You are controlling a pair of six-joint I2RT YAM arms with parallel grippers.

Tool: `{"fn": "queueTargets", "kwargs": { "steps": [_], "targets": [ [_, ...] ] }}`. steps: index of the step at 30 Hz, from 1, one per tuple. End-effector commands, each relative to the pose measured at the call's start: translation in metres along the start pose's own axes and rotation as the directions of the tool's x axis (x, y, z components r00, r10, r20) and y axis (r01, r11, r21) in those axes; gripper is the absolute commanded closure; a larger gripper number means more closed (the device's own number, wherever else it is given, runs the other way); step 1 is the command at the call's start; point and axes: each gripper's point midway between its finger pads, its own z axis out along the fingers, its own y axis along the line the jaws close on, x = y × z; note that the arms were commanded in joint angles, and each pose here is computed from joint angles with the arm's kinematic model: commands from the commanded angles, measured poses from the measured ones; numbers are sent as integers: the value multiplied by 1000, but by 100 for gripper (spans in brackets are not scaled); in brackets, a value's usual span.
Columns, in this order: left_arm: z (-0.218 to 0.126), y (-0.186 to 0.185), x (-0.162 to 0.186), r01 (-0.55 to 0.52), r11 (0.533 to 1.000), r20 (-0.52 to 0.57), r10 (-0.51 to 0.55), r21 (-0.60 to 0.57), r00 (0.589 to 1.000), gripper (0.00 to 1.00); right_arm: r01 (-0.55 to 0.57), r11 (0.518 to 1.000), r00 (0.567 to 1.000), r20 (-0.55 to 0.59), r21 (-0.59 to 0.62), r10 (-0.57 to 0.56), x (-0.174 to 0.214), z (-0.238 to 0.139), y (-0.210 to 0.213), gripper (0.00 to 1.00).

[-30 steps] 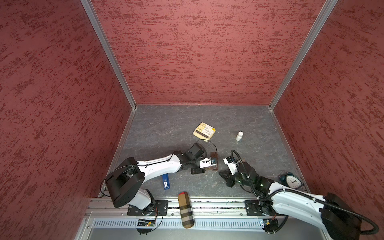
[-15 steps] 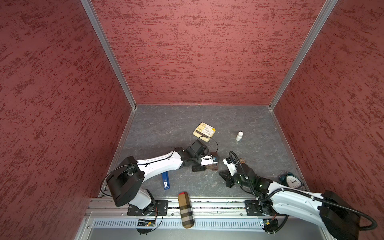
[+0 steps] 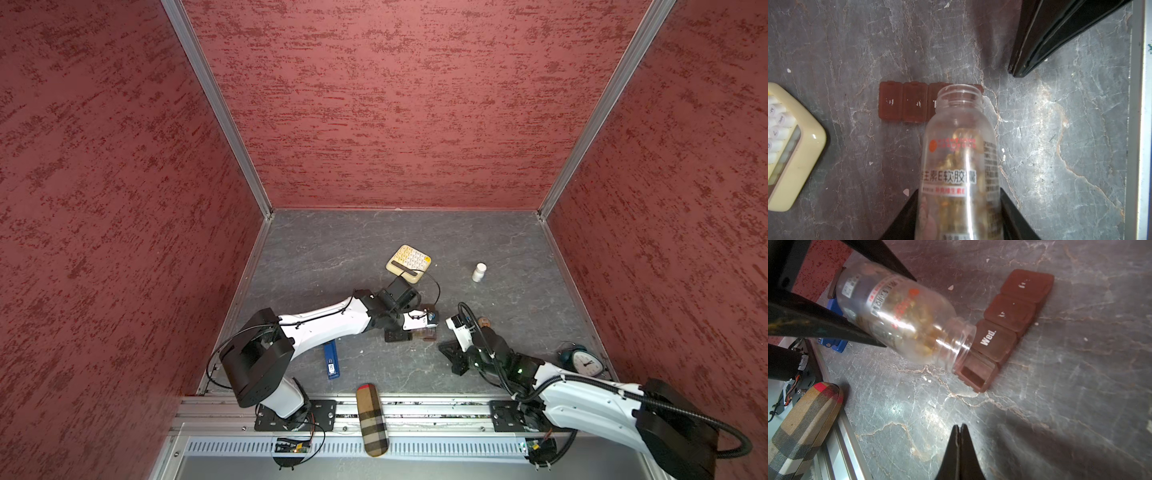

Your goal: Sort the pills into containers

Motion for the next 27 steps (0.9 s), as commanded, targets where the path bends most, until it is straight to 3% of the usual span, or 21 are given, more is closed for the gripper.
{"fn": "queueTargets", "kwargs": {
  "steps": [1, 27],
  "targets": [
    [0, 1, -3, -19, 1000, -16, 19, 6, 1000, 100, 9, 1000, 999, 36, -8, -9, -7, 1, 4, 100],
    [1, 0, -12, -64, 998, -98, 65, 19, 993, 100, -3, 1000, 1000, 30, -6, 4, -4, 5, 2, 100]
  ]
}}
